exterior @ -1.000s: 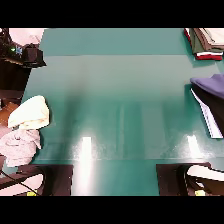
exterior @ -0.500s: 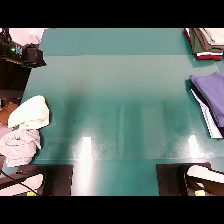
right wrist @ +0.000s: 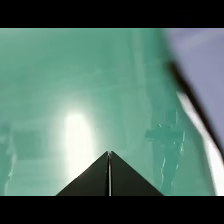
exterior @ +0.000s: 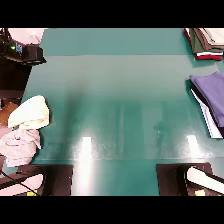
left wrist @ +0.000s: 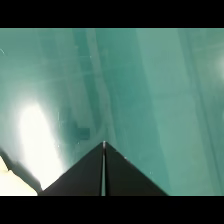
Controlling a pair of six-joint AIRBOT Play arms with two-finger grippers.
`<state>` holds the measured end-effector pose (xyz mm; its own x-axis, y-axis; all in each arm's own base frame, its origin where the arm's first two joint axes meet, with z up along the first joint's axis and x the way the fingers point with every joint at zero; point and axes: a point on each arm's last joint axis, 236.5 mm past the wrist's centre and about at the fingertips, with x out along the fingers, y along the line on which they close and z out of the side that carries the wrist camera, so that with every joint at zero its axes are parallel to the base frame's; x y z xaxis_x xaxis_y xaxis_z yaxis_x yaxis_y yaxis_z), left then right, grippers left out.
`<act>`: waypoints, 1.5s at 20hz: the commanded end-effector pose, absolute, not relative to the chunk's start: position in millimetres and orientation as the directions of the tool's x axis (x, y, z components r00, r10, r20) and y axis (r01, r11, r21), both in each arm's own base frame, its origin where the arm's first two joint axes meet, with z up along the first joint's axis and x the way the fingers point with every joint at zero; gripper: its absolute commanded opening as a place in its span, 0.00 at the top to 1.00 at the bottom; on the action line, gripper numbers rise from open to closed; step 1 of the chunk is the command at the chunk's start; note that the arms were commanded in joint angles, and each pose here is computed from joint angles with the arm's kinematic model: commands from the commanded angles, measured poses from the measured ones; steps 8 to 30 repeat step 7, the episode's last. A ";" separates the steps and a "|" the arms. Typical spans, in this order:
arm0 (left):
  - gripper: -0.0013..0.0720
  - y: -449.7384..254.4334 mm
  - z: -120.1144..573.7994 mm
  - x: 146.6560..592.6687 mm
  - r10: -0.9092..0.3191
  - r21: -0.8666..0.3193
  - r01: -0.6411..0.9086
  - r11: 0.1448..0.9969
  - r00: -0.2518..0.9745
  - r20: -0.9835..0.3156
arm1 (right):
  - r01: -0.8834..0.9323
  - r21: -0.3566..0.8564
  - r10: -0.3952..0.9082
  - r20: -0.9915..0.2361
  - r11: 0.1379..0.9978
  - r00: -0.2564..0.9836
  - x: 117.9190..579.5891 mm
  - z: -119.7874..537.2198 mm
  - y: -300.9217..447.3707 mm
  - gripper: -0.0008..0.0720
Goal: Fold the shirts.
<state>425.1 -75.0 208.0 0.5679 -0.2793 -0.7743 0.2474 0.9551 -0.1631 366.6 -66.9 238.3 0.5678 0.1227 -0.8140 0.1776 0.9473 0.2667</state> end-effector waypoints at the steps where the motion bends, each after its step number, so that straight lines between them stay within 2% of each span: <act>1: 0.95 -75.0 210.0 428.0 -0.279 -0.162 0.246 0.956 0.579 -0.766 | 0.034 0.271 0.205 -0.800 0.962 0.564 372.1 244.5 -12.7 0.97; 6: 0.95 -75.0 210.0 428.0 -0.279 -0.162 0.246 0.956 0.579 -0.766 | -0.045 0.270 0.249 -0.796 0.962 0.552 373.3 245.4 17.2 0.97; 30: 0.95 -75.0 210.0 428.0 -0.279 -0.162 0.246 0.956 0.579 -0.766 | -0.046 0.270 0.250 -0.796 0.962 0.552 373.3 245.4 17.8 0.97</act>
